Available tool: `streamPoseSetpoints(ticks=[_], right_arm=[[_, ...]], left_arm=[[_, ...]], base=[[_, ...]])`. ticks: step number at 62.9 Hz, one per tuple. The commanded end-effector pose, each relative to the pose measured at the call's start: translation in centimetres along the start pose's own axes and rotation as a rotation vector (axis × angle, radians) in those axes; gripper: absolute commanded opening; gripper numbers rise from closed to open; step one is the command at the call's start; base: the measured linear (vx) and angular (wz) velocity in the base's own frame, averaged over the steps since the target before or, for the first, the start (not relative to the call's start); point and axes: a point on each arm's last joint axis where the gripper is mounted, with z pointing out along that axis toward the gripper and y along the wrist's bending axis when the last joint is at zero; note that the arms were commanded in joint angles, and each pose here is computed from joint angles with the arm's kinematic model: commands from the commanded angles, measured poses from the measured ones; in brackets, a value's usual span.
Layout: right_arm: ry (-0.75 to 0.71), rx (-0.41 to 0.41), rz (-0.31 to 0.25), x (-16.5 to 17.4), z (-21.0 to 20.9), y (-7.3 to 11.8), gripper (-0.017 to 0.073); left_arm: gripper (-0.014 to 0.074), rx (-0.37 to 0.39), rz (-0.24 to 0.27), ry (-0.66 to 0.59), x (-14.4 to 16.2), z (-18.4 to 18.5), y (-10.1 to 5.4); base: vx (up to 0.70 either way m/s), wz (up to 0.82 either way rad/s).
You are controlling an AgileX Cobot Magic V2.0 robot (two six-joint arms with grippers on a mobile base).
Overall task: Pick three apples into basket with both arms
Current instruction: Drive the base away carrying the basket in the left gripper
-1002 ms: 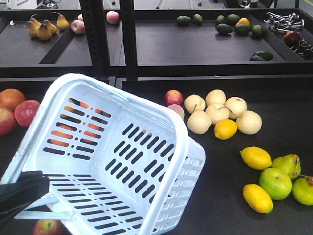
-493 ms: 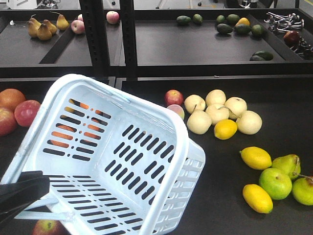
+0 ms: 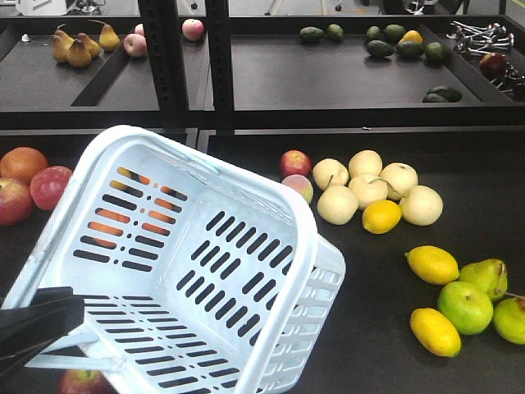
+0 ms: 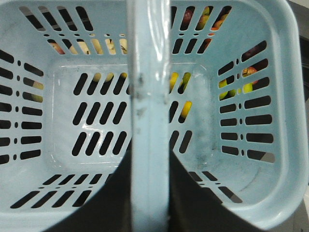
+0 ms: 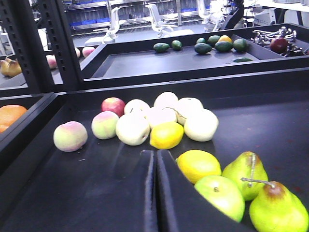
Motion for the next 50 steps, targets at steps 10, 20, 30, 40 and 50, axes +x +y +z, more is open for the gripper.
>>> streamPoseSetpoints(ticks=[10,20,30,40,50], right_arm=[[-0.075,-0.007,-0.012,-0.30,-0.02,0.06,-0.0007],[-0.075,-0.007,-0.012,-0.30,-0.02,0.06,-0.0007],[-0.075,-0.007,-0.012,-0.30,-0.02,0.06,-0.0007],[-0.075,-0.007,-0.012,-0.30,-0.02,0.06,-0.0007],[-0.075,-0.007,-0.012,-0.30,-0.02,0.06,-0.0007]], left_arm=[[-0.0008,-0.010,-0.032,-0.117,-1.63,-0.51,-0.13],[-0.0008,-0.010,-0.032,-0.117,-1.63,-0.51,-0.13],[-0.0008,-0.010,-0.032,-0.117,-1.63,-0.51,-0.13],[-0.0008,-0.010,-0.032,-0.117,-1.63,-0.51,-0.13],[-0.0007,-0.010,-0.032,-0.117,-1.63,-0.51,-0.13]], base=[[-0.04,0.14],[-0.08,0.30],[-0.10,0.43],[-0.13,0.50],[-0.14,0.54]])
